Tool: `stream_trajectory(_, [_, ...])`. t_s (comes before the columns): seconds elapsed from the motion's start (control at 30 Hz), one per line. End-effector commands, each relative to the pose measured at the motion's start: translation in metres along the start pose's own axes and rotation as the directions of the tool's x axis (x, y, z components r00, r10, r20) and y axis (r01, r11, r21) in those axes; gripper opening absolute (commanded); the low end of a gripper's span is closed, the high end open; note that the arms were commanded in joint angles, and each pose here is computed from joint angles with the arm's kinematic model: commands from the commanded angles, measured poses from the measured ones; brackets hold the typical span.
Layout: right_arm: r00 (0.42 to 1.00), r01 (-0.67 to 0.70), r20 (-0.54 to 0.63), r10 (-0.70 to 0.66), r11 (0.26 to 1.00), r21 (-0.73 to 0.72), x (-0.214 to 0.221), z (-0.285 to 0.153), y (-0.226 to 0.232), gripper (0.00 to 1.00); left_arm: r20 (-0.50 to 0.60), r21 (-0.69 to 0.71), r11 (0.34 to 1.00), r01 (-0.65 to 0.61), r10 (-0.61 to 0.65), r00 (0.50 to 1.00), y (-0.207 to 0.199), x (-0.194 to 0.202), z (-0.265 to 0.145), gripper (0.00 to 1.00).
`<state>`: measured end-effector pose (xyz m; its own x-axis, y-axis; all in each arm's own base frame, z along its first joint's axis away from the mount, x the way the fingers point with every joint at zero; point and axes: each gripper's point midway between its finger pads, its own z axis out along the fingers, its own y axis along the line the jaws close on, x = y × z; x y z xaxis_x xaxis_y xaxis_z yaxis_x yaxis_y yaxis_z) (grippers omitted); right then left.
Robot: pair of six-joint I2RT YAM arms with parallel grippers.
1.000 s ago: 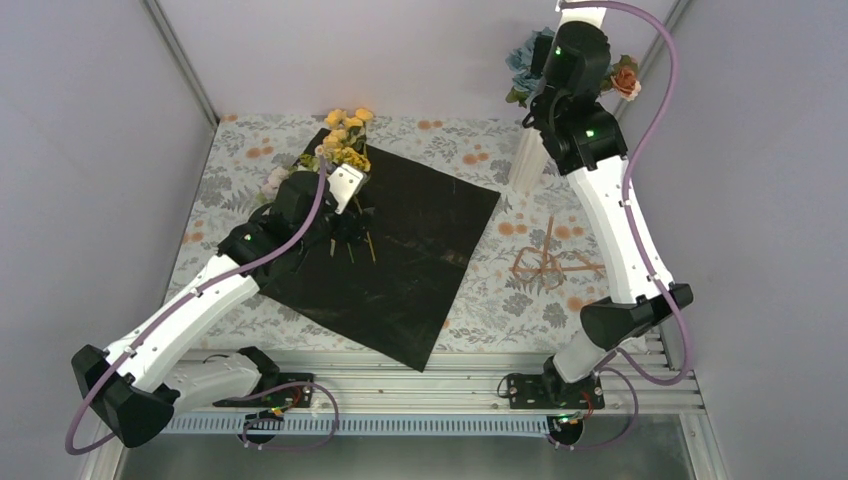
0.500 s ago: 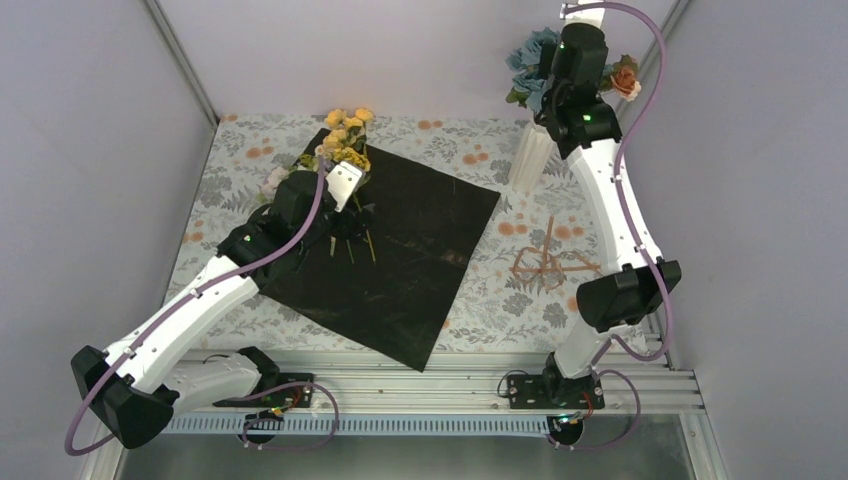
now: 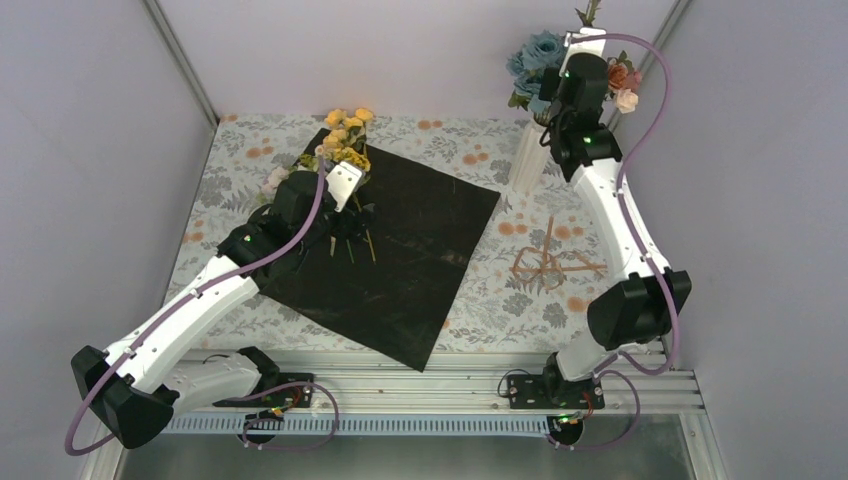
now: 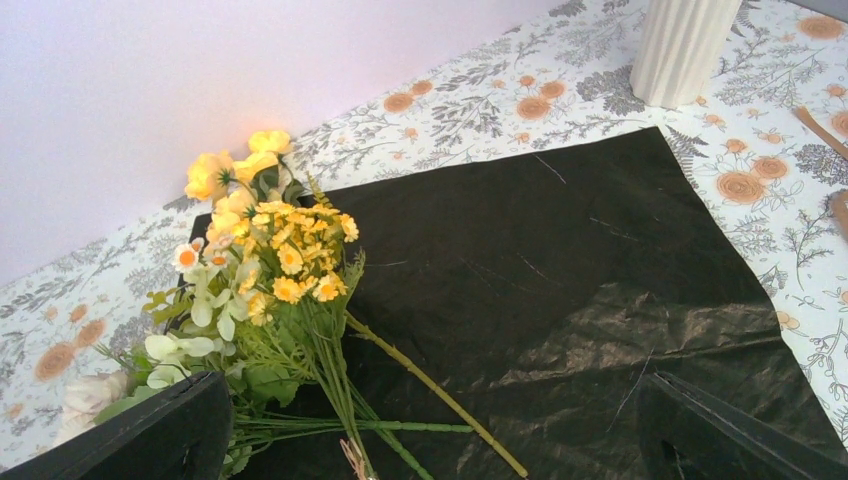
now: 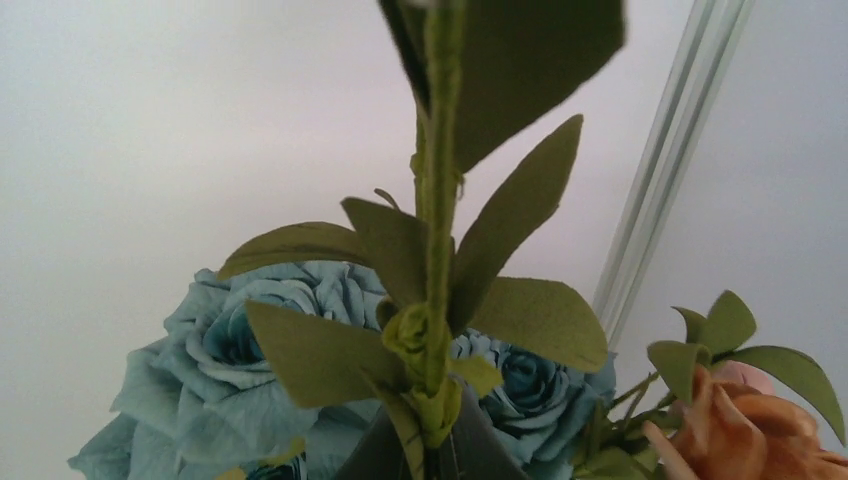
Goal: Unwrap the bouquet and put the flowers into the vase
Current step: Insert the fake flower into the vase.
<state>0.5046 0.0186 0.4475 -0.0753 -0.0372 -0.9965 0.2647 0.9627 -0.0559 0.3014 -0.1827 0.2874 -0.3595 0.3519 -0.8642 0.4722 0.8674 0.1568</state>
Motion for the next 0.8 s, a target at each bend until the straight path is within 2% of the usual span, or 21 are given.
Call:
stream_trajectory(0.0, [1.0, -0.027, 0.015, 0.027, 1.0, -0.003, 0.01, -0.005, -0.005, 0.04, 0.016, -0.008, 1.0, -0.005, 0.005, 1.0, 0.002, -0.002, -0.002, 1.0])
stream_trajectory(0.4, [0.996, -0.065, -0.056, 0.063, 0.997, -0.042, 0.049, 0.008, -0.004, 0.07, 0.013, -0.011, 1.0, -0.009, 0.009, 1.0, 0.002, -0.002, -0.001, 1.0])
stream_trajectory(0.67, [0.998, -0.055, 0.02, 0.056, 0.997, -0.057, 0.0, 0.002, -0.007, 0.08, 0.007, -0.011, 1.0, -0.01, 0.01, 1.0, 0.001, -0.001, 0.001, 1.0])
stream_trajectory(0.77, [0.999, -0.032, 0.016, 0.033, 0.998, -0.053, -0.012, 0.005, -0.007, 0.08, 0.005, -0.011, 1.0, -0.01, 0.01, 1.0, 0.001, -0.001, 0.002, 1.0])
